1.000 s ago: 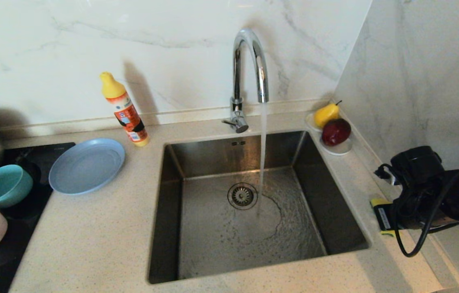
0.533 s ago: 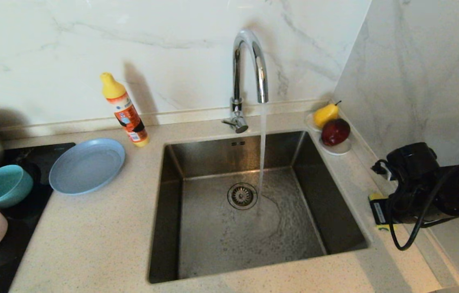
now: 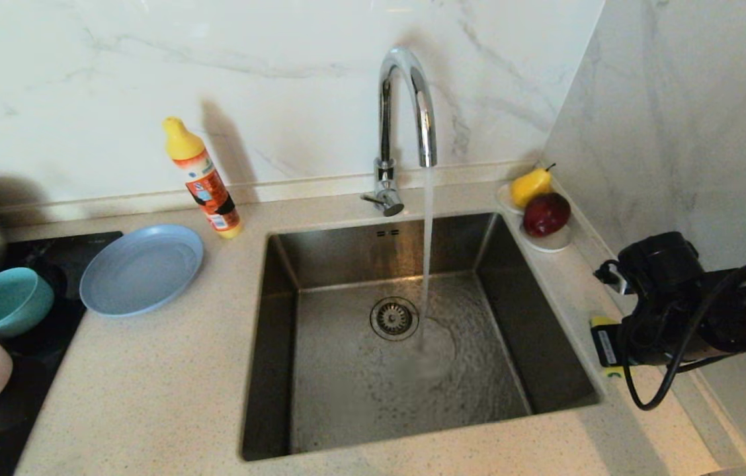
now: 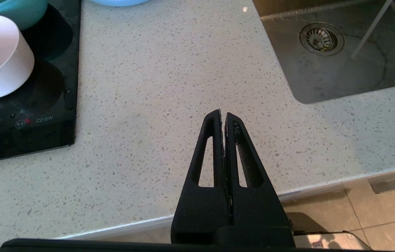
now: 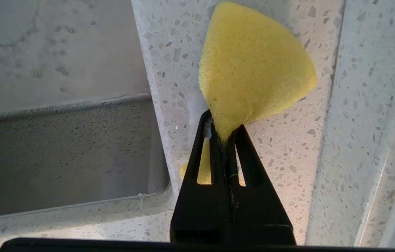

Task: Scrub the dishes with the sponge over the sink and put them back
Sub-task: Put down the sponge

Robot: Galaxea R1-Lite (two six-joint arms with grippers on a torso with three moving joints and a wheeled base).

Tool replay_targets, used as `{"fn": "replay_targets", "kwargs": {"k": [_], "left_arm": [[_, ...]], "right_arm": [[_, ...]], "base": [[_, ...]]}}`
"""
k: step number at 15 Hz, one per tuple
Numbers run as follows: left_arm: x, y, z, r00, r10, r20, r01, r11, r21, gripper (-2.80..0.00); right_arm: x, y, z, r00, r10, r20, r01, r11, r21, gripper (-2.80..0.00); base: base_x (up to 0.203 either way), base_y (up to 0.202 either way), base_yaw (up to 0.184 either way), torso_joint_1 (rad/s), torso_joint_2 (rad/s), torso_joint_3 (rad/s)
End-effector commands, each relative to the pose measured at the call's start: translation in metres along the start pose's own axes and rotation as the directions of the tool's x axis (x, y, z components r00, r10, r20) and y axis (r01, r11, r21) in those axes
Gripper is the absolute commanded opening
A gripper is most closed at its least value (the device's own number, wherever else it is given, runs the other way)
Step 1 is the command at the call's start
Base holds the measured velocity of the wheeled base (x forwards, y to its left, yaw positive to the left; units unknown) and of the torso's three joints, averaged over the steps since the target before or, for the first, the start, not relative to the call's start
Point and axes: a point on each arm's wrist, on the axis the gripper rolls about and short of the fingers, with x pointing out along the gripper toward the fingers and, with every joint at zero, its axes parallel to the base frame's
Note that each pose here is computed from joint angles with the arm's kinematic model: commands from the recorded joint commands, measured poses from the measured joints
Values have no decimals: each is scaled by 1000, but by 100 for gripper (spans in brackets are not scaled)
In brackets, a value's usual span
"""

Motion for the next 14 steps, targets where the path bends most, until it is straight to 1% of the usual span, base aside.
{"fn": "replay_targets", "kwargs": {"k": [1, 6, 7, 14], "left_arm": [[0, 0, 0, 1000, 0, -3, 0, 1000, 0, -280], [0, 0, 0, 1000, 0, -2, 0, 1000, -1, -280], [0, 0, 0, 1000, 0, -2, 0, 1000, 0, -280], [0, 0, 0, 1000, -1, -2, 1, 1000, -1, -280]], "right_arm": [[-1, 0, -1, 1000, -4, -2, 4, 1000, -2, -280], [1, 0, -4, 1000, -8, -12, 8, 1000, -9, -280], [1, 0, -5, 1000, -9, -13, 9, 1000, -9, 0], [1, -2, -4, 1000, -22, -6, 22, 1000, -4, 0]], "base": [[0, 0, 0, 0, 0, 0], [0, 0, 0, 0, 0, 0], [0, 0, 0, 0, 0, 0], [0, 0, 0, 0, 0, 0]]}}
